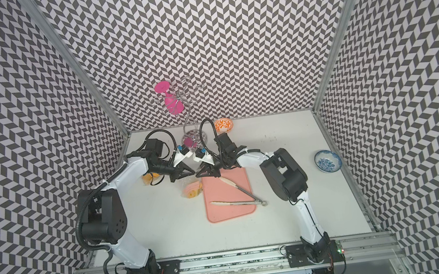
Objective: Put the cookies into a resealable bag to prevent moisture
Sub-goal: Adjust the ziploc bag at the center of the board, then close the ziploc bag at the center of the board.
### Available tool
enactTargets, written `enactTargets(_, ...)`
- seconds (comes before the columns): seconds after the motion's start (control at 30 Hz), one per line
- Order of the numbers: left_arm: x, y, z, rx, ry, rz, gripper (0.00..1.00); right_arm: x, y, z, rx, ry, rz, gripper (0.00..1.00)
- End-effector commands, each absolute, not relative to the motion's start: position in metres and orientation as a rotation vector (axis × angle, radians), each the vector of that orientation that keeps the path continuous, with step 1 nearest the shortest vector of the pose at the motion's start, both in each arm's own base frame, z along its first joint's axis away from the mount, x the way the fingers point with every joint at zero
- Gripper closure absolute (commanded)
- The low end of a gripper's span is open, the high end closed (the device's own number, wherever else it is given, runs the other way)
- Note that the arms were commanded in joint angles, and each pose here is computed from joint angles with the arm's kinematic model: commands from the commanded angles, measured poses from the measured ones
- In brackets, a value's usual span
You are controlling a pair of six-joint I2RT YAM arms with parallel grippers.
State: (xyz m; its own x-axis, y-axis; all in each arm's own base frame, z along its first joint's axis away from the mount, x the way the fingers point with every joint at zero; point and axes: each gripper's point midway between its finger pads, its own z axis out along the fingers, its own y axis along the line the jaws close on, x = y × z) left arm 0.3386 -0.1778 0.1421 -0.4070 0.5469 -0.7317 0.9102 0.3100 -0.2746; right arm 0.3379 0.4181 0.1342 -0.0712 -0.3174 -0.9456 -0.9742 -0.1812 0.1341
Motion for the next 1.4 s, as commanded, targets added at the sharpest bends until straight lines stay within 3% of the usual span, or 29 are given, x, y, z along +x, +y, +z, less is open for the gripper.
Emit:
enactTargets(0.0, 0.341, -0.179, 0.148, 1.296, 2.031, -0.946, 1.00, 0.336, 0.418, 0.153, -1.525, 1.334, 1.314, 0.81)
enactTargets(0.33, 0.343, -0.175, 0.140, 1.292, 2.072, -0.919, 0.99, 0.338, 0.413, 0.154, -1.501, 1.344, 1.345, 0.99)
enactTargets(0.47, 0.345, -0.174, 0.140, 1.289, 2.082, -0.899, 0.78, 0.340, 0.410, 0.153, -1.495, 1.359, 1.344, 1.00)
enactTargets(0.53, 0.346, -0.171, 0.135, 1.285, 2.105, -0.880, 0.75, 0.340, 0.408, 0.153, -1.493, 1.362, 1.344, 1.00)
enactTargets(0.6, 0.345, -0.169, 0.130, 1.289, 2.126, -0.867, 0.76, 0.339, 0.407, 0.153, -1.491, 1.364, 1.350, 1.00)
enactTargets(0.73, 0.346, -0.169, 0.132, 1.288, 2.125, -0.877, 1.00, 0.339, 0.406, 0.150, -1.494, 1.372, 1.347, 1.00)
enactTargets(0.83, 0.344, -0.168, 0.133, 1.289, 2.128, -0.876, 1.00, 0.340, 0.404, 0.148, -1.490, 1.382, 1.344, 1.00)
enactTargets(0.93, 0.348, -0.159, 0.127, 1.245, 2.180, -0.825, 0.79, 0.342, 0.401, 0.148, -1.481, 1.388, 1.339, 1.00)
enactTargets(1.0, 0.350, -0.154, 0.129, 1.229, 2.187, -0.797, 0.79, 0.342, 0.400, 0.148, -1.479, 1.390, 1.342, 1.00)
enactTargets(1.1, 0.352, -0.148, 0.134, 1.210, 2.184, -0.786, 1.00, 0.343, 0.399, 0.148, -1.475, 1.394, 1.343, 1.00)
enactTargets(1.13, 0.352, -0.147, 0.134, 1.205, 2.185, -0.788, 1.00, 0.344, 0.400, 0.149, -1.474, 1.393, 1.342, 1.00)
enactTargets(1.2, 0.352, -0.146, 0.135, 1.201, 2.182, -0.789, 1.00, 0.344, 0.400, 0.149, -1.473, 1.390, 1.341, 1.00)
enactTargets(1.3, 0.352, -0.140, 0.134, 1.173, 2.200, -0.766, 0.82, 0.346, 0.398, 0.148, -1.469, 1.395, 1.335, 1.00)
enactTargets(1.37, 0.352, -0.134, 0.133, 1.158, 2.213, -0.738, 0.82, 0.347, 0.396, 0.148, -1.465, 1.401, 1.332, 1.00)
